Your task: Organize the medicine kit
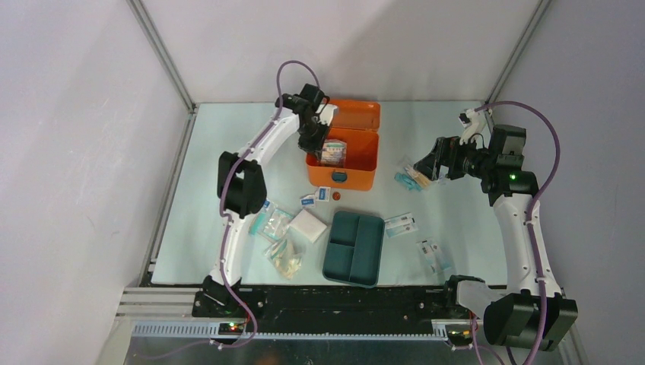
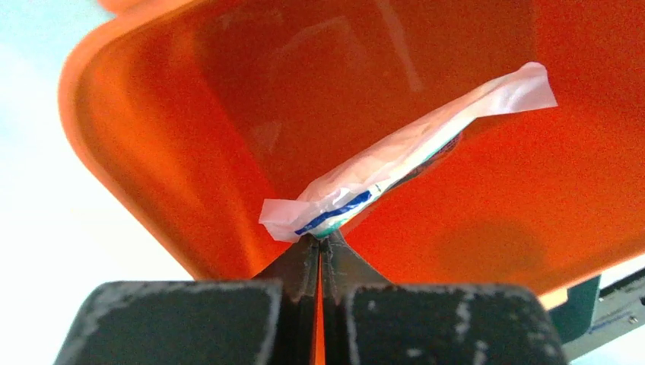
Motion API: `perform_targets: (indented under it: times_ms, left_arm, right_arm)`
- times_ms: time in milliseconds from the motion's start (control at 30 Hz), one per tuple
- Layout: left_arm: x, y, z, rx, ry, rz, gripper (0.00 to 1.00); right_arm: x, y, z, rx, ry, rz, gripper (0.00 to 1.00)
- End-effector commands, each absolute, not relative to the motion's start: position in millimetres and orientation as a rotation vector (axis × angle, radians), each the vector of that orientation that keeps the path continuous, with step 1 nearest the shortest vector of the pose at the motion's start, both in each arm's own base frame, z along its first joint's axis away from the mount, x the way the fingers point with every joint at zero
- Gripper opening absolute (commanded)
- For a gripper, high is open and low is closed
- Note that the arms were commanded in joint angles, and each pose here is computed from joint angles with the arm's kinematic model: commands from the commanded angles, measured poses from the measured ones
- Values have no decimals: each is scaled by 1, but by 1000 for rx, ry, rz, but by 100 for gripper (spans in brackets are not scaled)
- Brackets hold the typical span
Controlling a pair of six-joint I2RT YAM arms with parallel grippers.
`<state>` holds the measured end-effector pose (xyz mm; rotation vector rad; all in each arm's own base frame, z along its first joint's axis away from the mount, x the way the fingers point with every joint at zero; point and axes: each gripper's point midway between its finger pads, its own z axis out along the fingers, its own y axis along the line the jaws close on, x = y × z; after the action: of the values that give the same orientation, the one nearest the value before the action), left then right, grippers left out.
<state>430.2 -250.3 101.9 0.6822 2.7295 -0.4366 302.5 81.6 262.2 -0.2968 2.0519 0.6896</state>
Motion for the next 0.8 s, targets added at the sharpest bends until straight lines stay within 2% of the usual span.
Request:
perform_targets:
  times_ms: [0,233,467,600,667,767]
  left_arm:
    - [440,-243,142,634,2627,-289,0]
    - [453,-231,142,631,2590,-60,0]
    - [456,-230,143,628,2570,8,0]
    - [460,-231,148,620,2553,20,14]
    - [461,-231,150,614,2544,27,24]
    - [463,-232,155,608,2531,26,31]
  right_arm:
    - [305,84,277,-322,2000,693,100]
    - [305,85,275,-325,2003,693,100]
    - [307,86,274,-327,2002,701,100]
    - [308,87,274,-326,2003,700,100]
    - [308,86,273,-324,2006,699,100]
    - [307,86,273,-326,2005,693,100]
